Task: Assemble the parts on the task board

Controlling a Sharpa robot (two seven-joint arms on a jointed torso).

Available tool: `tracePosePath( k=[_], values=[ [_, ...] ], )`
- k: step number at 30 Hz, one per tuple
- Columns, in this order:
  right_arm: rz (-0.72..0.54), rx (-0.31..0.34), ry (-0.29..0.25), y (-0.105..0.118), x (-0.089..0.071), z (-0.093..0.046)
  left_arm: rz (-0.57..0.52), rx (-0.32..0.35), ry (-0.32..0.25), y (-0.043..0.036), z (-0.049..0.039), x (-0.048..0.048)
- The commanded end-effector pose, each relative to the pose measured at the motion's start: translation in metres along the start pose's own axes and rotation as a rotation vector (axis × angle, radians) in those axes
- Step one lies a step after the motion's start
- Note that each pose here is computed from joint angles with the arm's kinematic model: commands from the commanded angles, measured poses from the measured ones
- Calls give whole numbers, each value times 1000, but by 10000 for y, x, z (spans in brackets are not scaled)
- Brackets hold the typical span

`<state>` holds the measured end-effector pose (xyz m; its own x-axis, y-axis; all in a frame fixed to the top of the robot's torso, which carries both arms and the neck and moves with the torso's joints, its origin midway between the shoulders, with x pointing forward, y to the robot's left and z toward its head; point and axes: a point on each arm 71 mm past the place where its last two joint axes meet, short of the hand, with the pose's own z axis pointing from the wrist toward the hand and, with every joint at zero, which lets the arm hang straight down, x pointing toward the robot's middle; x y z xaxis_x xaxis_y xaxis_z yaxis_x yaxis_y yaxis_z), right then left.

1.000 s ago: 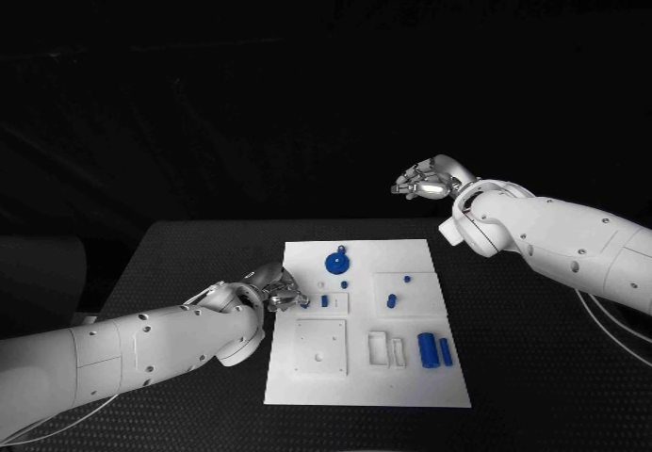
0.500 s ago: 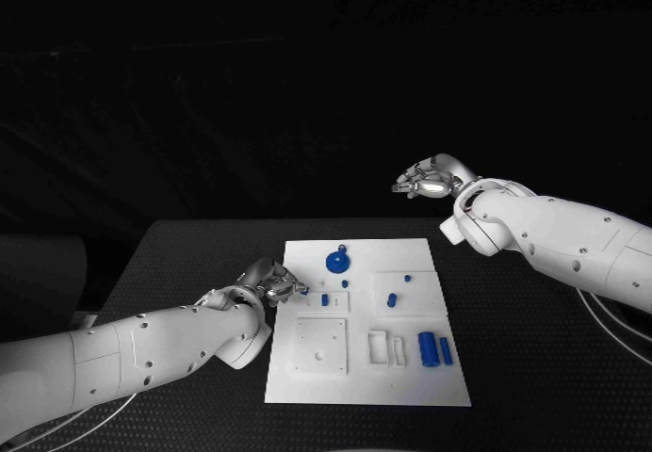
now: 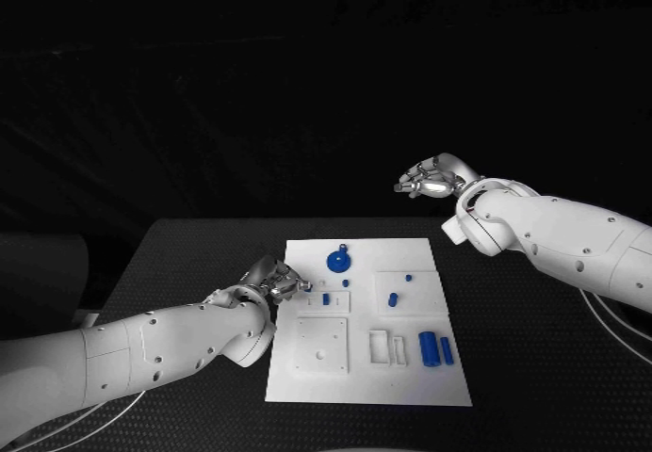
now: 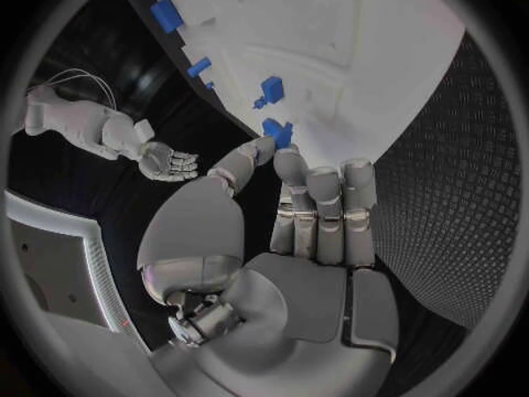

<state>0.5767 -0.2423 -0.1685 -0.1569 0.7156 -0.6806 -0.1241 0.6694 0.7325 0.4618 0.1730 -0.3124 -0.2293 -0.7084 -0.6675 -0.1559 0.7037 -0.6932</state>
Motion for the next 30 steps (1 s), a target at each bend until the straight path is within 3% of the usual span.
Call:
tracePosePath(
  k=[1,14,30],
  values=[
    [0,-8,5,11,4,0,-5,-4,-10,26,-5,34],
    [0,-8,5,11,5,0,25,-3,-11,62,-6,54],
    [0,-8,6,12,7,2,92,-1,45,60,-11,108]
  ],
)
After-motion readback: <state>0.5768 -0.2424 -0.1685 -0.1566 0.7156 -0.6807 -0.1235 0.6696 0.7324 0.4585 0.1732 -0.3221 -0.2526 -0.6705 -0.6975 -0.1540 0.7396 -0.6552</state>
